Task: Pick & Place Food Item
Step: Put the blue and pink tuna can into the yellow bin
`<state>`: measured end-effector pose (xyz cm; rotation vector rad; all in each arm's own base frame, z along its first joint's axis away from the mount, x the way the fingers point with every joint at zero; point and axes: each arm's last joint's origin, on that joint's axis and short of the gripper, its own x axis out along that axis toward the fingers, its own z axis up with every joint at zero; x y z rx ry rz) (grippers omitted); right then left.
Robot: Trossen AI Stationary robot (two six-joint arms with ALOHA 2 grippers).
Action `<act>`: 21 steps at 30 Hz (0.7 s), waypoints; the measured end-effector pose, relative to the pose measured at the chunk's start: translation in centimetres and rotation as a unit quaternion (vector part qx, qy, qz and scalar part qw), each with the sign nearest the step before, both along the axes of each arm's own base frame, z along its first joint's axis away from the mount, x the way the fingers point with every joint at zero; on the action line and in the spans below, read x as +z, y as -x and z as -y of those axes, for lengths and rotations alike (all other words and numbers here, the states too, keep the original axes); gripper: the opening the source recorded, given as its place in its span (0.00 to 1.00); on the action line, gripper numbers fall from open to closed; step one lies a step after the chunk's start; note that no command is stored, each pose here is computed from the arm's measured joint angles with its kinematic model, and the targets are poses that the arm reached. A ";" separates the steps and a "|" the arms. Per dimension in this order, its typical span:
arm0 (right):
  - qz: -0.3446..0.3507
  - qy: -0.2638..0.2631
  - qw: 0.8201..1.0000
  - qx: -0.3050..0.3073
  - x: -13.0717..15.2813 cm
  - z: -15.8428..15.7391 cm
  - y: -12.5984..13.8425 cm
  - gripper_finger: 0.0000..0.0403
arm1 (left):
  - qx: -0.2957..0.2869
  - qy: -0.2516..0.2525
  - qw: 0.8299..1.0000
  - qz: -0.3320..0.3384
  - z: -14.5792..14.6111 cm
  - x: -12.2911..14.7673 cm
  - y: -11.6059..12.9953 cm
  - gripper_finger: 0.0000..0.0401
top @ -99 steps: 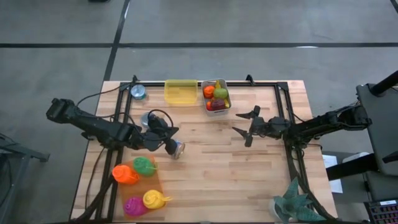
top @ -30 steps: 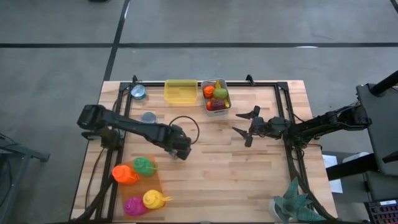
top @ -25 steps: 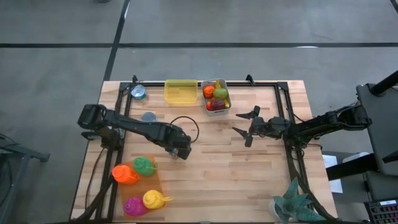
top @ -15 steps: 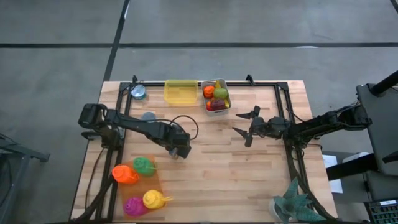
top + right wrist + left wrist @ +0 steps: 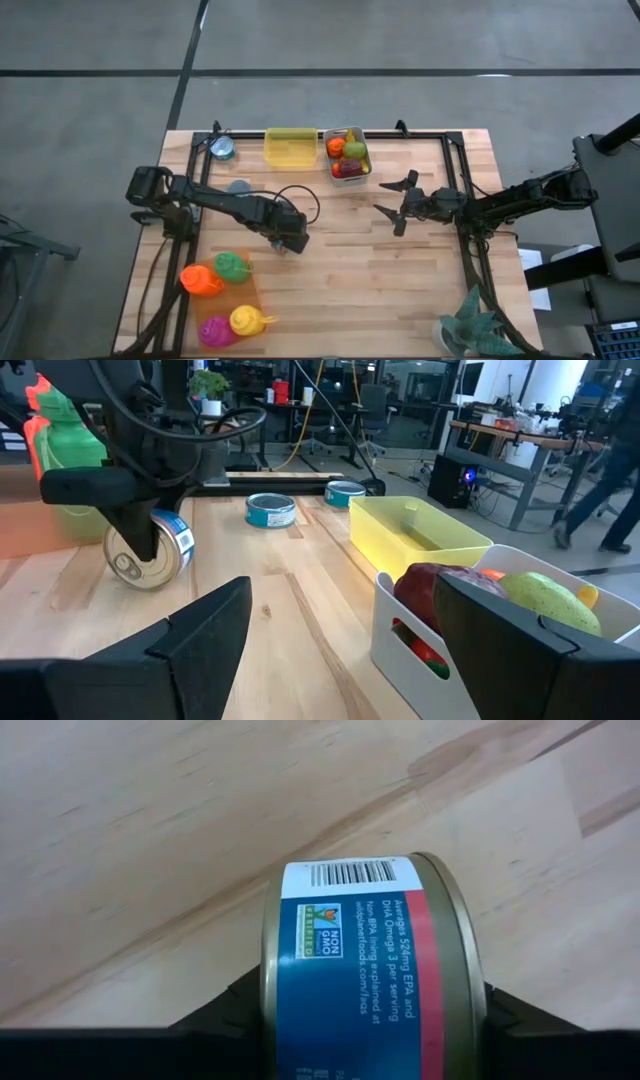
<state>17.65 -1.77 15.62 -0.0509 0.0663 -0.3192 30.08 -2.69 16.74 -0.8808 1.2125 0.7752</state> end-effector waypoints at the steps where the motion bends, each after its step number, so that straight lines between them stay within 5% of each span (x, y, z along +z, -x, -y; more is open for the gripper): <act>1: 0.000 0.000 1.000 0.000 0.0 0.0 0.0 0.76 | 0.000 0.000 1.000 0.001 0.0 0.0 0.0 0.45; 11: 0.000 0.000 1.000 0.000 0.0 0.0 0.0 0.76 | 0.012 -0.032 0.999 0.023 -0.9 1.0 -0.5 0.45; 17: 0.000 0.000 1.000 0.000 0.0 0.0 0.0 0.76 | 0.034 -0.154 0.983 0.099 -2.0 4.8 -1.0 0.45; 21: -0.001 0.000 1.000 0.000 0.0 0.0 0.0 0.76 | 0.083 -0.278 0.943 0.164 -2.7 7.7 -1.0 0.45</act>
